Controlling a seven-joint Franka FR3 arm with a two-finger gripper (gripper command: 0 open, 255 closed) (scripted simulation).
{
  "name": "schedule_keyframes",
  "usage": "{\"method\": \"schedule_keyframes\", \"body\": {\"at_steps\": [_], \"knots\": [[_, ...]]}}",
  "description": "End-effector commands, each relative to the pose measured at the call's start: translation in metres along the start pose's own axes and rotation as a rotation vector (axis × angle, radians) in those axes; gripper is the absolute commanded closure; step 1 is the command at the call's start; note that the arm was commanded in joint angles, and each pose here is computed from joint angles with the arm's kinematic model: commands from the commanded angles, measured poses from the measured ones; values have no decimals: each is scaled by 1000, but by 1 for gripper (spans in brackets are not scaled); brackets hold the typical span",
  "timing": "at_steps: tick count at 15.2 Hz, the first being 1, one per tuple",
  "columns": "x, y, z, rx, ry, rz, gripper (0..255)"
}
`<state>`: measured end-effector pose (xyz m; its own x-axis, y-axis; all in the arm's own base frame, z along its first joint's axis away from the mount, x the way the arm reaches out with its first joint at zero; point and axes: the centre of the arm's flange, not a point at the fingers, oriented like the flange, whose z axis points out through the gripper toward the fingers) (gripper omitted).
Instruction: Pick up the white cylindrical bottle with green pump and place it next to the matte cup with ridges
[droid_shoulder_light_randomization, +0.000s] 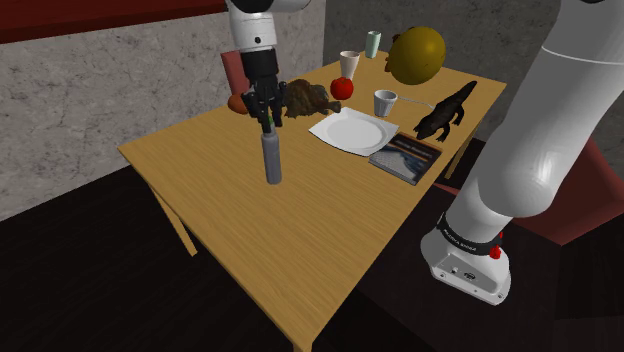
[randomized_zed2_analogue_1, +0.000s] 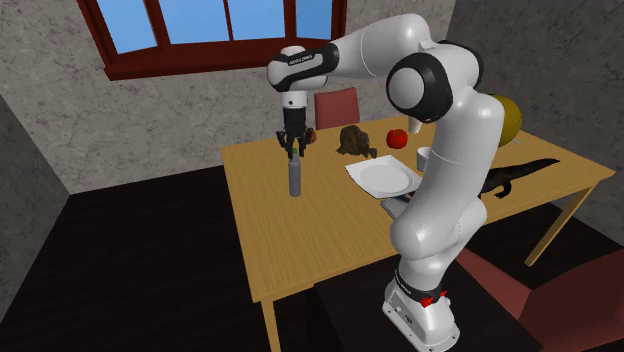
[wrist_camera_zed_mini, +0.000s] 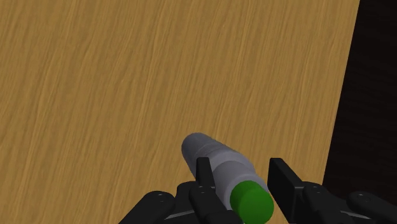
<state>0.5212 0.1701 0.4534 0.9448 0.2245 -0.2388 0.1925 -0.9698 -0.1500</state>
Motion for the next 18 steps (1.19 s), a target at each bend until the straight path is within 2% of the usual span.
{"method": "schedule_keyframes", "body": {"at_steps": [1, 18], "knots": [[-2, -3, -10, 0, 0, 0, 255], [-23, -17, -96, 0, 0, 0, 255]]}}
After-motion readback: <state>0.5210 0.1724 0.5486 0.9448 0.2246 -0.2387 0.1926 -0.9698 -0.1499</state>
